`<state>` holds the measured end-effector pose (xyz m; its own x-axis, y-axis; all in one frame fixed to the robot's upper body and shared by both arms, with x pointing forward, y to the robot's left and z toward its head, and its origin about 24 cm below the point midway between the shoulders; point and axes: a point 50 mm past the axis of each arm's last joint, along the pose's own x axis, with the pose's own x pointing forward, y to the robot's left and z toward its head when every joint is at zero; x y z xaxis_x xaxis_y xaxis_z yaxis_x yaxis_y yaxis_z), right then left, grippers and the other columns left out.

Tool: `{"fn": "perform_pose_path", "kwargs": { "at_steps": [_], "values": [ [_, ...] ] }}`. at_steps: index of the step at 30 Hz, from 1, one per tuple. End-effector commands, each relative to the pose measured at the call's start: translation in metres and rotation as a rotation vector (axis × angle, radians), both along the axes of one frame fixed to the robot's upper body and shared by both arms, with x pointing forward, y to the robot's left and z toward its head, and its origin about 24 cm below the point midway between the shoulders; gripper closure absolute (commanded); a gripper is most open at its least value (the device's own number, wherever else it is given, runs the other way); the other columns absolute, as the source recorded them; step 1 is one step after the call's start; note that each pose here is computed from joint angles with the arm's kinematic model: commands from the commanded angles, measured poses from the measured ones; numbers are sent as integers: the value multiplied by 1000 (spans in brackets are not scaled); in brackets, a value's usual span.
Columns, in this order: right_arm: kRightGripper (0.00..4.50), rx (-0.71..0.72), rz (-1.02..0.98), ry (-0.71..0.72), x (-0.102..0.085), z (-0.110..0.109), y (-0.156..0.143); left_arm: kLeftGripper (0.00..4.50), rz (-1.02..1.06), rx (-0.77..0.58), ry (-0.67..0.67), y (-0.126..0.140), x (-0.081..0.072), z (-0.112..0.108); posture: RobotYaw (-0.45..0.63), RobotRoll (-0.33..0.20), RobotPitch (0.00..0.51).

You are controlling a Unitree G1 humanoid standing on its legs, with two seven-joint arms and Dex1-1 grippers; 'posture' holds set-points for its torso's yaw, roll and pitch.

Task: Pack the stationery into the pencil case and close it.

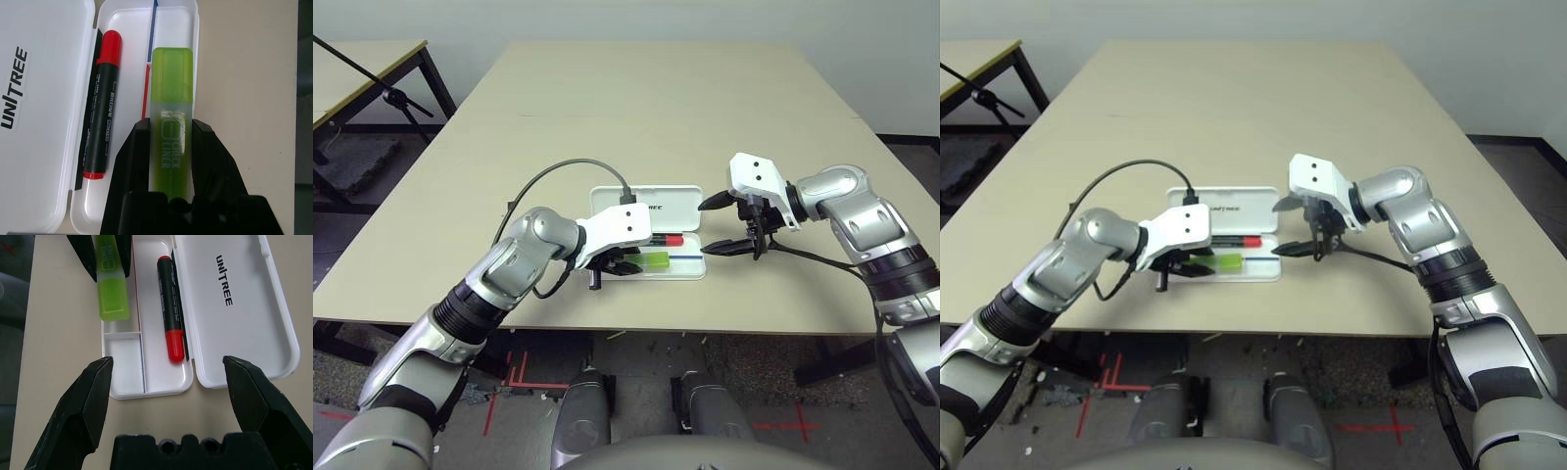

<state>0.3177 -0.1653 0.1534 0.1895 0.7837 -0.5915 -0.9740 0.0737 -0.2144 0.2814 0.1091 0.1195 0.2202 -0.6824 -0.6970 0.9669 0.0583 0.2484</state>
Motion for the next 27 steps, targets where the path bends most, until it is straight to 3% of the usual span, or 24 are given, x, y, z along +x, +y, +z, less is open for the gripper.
{"fn": "perform_pose_path", "kwargs": {
  "at_steps": [1,3,4,6,11,12,19,27],
  "values": [
    [0,-12,1,7,-1,-5,1,3426,1,18,-18,0,2,1,-13,0,17],
    [0,-13,2,6,-1,-5,1,3426,3,19,-17,0,2,0,-13,0,17],
    [0,-13,2,6,-1,-5,1,2670,5,20,-17,1,2,0,-12,0,17],
    [0,-13,0,5,-1,-6,1,2107,8,21,-19,1,3,0,-11,0,17],
    [0,-16,-2,2,0,-6,1,185,18,13,-29,5,3,2,-6,0,15],
    [0,-16,-2,1,1,-6,1,28,20,10,-30,6,3,3,-6,0,15],
    [0,-13,-28,11,-1,-4,-5,28,39,-61,-103,29,2,27,1,0,19],
    [0,0,-83,52,-6,-12,-15,28,43,-112,-122,75,-14,52,6,0,37]
  ]
}}
